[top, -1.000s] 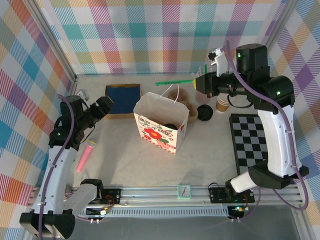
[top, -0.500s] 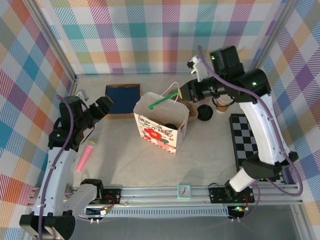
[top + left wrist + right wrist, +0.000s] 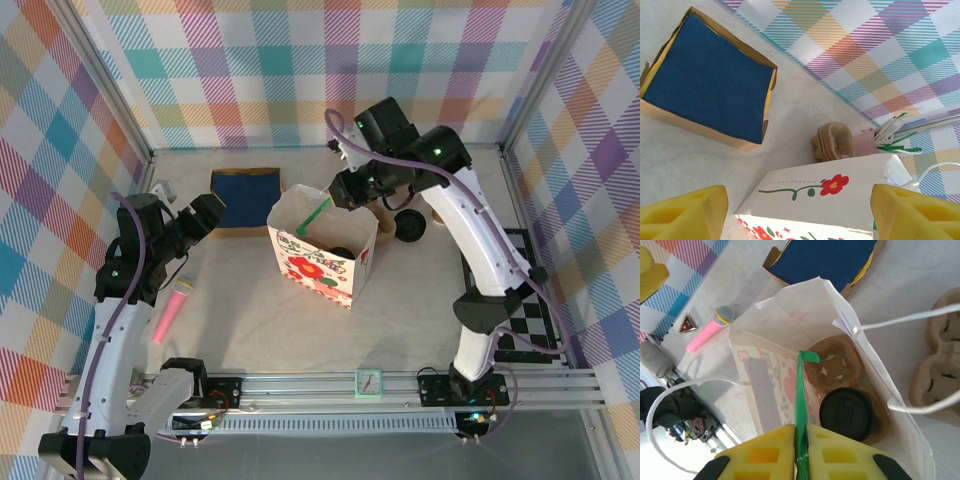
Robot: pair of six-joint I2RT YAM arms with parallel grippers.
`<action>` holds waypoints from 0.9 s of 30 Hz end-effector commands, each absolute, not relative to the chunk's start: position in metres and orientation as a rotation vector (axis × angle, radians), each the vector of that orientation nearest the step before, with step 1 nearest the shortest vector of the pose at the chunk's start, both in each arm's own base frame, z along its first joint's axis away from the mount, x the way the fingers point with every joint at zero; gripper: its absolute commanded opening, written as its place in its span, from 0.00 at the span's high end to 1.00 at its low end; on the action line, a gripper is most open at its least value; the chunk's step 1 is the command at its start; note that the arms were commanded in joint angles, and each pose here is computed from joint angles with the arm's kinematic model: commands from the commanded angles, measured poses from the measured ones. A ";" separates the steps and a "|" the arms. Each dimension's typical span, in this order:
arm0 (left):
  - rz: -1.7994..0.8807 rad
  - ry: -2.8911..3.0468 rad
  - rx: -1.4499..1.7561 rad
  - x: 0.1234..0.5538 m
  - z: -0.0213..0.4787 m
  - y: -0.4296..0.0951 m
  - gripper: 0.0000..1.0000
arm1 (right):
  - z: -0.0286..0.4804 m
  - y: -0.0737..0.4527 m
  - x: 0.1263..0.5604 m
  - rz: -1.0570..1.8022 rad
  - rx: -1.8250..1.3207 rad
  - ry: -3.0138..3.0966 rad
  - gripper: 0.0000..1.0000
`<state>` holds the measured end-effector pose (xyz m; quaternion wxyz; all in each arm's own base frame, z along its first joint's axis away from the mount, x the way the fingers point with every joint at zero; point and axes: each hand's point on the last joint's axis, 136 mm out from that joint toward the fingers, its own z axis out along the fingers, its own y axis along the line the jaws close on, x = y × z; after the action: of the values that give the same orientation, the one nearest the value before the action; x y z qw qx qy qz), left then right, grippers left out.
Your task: Pack the takeout coffee
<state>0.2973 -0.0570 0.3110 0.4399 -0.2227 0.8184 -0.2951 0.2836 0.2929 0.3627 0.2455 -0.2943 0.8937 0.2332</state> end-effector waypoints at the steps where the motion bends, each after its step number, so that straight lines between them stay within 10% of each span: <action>1: -0.737 2.032 -0.512 0.290 0.316 -0.060 0.25 | 0.358 0.293 0.284 0.540 -0.834 2.450 0.86; 27: -0.719 2.067 -0.512 0.287 0.300 -0.061 0.25 | 0.305 0.326 0.306 0.372 -0.903 2.529 0.87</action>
<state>0.2918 -0.0589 0.3001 0.4310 -0.2138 0.8281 -0.2876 0.3062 0.3241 0.3056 0.2100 -0.3143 0.9144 0.1450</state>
